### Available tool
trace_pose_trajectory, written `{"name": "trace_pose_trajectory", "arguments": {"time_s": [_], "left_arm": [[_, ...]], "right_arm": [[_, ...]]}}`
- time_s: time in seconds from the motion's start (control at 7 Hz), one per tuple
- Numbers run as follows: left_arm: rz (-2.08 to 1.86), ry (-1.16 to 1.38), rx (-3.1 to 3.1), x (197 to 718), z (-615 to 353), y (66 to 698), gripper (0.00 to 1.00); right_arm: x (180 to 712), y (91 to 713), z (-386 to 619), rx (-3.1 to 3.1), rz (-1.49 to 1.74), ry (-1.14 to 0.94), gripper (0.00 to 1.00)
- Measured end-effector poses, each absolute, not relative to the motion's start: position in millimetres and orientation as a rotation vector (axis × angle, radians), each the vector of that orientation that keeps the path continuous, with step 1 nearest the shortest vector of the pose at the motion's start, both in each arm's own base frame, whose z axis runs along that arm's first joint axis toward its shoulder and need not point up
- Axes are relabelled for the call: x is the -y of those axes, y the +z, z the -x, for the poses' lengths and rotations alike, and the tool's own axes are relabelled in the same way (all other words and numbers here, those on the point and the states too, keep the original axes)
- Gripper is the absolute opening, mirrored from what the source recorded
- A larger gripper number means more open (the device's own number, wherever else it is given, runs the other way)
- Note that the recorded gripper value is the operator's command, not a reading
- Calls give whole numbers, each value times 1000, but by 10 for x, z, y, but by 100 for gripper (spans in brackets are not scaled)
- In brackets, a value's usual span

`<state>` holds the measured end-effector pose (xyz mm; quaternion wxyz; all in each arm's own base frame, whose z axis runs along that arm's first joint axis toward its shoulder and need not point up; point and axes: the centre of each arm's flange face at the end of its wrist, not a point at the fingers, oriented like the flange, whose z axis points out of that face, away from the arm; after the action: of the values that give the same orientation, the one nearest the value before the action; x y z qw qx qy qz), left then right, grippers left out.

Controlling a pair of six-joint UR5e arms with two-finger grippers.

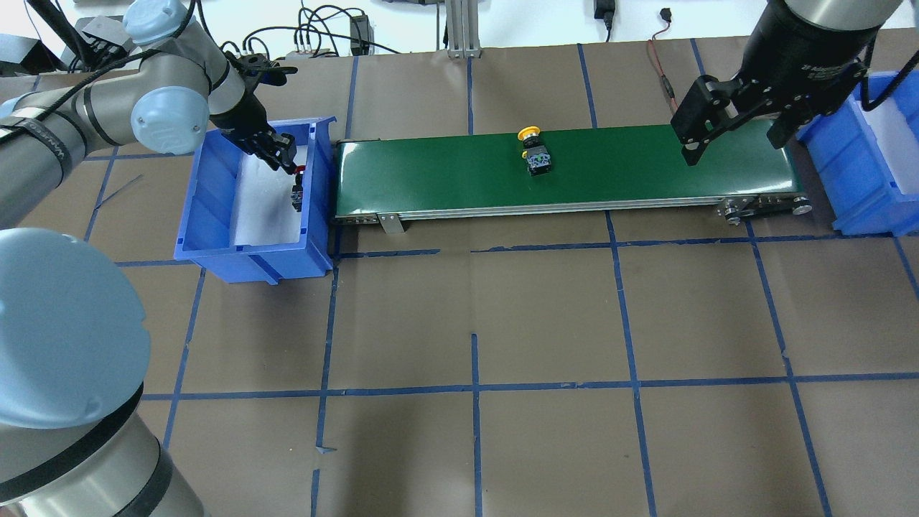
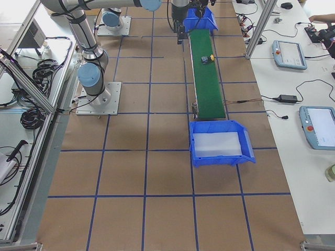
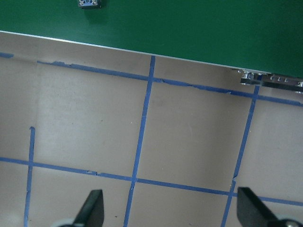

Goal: Transport two buttons from left to right
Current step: 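Lower the right gripper onto the yellow button on the belt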

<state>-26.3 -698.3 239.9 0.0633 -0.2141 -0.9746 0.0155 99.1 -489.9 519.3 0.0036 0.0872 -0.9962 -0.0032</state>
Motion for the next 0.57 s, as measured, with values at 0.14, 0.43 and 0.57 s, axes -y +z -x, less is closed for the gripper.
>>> {"name": "trace_pose_trajectory", "arguments": {"time_s": [0.14,0.43,0.57], "left_arm": [[732,60,2928,6993,257,2416,40],[929,86,2879,6993,264,2463,45],[1060,100,2842,6994,267,2469,49]], "right_arm": [[5088,5037,-979,3123,-273,-3,100],[5530,4620,-978,3120,-277,16,100],[5745,4380,-1063,3115,-296,35,100]]}}
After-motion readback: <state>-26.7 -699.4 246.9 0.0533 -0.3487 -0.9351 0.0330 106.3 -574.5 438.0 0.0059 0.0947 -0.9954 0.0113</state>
